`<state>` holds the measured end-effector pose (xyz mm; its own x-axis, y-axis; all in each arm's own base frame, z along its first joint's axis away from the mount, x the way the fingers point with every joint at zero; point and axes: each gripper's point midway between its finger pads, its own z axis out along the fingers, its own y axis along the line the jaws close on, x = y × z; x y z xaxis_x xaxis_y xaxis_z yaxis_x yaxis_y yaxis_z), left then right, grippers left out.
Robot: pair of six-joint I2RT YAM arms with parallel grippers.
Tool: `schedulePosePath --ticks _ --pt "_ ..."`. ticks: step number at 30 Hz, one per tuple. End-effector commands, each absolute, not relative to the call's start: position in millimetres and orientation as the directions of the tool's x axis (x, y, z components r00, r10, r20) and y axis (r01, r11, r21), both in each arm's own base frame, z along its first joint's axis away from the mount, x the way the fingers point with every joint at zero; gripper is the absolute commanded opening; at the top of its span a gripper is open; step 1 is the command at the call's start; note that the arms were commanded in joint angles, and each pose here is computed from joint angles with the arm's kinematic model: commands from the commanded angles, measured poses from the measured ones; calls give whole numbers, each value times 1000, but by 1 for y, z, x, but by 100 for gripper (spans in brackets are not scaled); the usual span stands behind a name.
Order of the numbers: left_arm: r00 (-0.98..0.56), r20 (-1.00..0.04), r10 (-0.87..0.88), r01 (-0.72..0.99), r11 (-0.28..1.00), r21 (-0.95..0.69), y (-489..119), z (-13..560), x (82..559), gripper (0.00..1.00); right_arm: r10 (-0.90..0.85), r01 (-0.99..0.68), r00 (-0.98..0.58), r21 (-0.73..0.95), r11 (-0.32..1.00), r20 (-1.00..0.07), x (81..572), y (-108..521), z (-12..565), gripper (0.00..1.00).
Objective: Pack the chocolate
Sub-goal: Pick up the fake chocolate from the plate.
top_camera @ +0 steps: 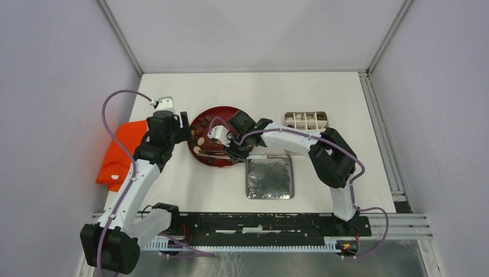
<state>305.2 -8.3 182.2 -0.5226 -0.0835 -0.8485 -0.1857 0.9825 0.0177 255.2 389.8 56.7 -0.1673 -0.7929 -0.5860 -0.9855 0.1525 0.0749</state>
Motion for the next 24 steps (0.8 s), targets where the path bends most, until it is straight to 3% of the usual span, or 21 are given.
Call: schedulePosePath --ticks 1,11,18,24 --pt "-486 -873 -49 -172 984 41 -5 194 309 91 -756 -988 -127 16 152 -643 266 398 89 4" --pt "-484 -873 -50 -175 984 41 -5 194 308 91 -683 -994 -85 20 103 -725 264 360 131 0" --pt "-484 -873 -51 -171 985 37 -6 194 308 91 -622 -997 -50 5 75 -782 259 301 157 0" --pt "-488 -872 -51 -165 986 35 -7 193 309 91 -625 -974 -119 -31 223 -771 271 213 163 0"
